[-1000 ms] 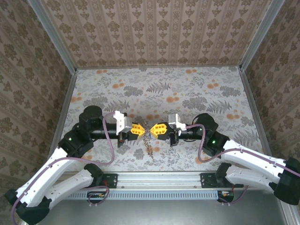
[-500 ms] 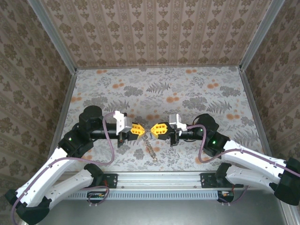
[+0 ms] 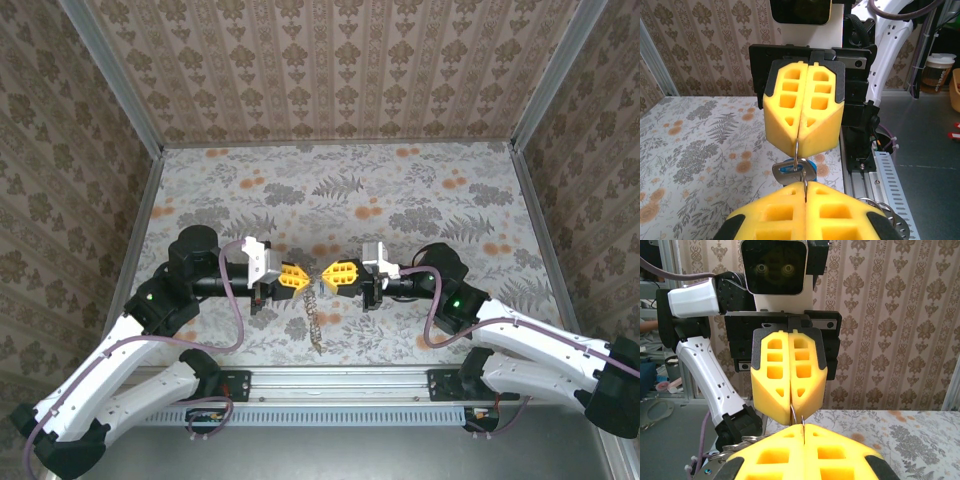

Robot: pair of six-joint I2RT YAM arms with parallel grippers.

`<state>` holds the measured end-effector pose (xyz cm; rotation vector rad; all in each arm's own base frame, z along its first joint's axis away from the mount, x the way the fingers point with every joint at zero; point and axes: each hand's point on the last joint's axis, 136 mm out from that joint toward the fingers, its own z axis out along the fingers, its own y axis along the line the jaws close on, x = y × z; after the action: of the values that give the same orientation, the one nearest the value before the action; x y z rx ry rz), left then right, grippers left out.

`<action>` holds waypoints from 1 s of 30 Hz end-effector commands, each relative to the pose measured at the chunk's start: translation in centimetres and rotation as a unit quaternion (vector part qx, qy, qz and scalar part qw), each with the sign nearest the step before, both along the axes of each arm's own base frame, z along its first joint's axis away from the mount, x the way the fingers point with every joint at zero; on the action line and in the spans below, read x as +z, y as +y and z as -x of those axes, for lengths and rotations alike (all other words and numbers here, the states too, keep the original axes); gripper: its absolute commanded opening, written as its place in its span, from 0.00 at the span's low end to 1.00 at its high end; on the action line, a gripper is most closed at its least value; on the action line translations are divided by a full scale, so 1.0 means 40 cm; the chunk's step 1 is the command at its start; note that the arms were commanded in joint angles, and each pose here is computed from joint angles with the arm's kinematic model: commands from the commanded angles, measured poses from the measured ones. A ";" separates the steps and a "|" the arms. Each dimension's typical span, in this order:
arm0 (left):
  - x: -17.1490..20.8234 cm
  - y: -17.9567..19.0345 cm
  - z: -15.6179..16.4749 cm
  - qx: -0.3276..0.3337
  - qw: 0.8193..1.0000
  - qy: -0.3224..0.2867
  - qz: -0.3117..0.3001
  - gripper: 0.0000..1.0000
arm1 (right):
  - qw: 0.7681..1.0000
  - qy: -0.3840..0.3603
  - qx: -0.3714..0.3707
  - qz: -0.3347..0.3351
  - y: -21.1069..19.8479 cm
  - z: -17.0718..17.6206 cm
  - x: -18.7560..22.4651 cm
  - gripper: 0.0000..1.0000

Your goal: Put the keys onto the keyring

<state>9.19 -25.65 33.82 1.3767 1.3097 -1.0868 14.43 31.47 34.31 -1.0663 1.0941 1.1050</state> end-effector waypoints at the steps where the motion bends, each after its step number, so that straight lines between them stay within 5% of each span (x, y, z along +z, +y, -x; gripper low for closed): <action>1: 0.033 0.004 0.013 -0.011 1.000 -0.014 0.022 0.00 | 1.000 -0.013 0.015 -0.016 -0.001 0.018 0.015 0.00; 30: 0.036 0.005 0.020 -0.019 0.999 -0.014 0.024 0.00 | 0.999 -0.015 0.028 -0.007 -0.008 0.039 0.014 0.00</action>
<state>8.99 -25.59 33.92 1.3804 1.3017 -1.0936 13.67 31.33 34.75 -1.0860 1.0590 1.1271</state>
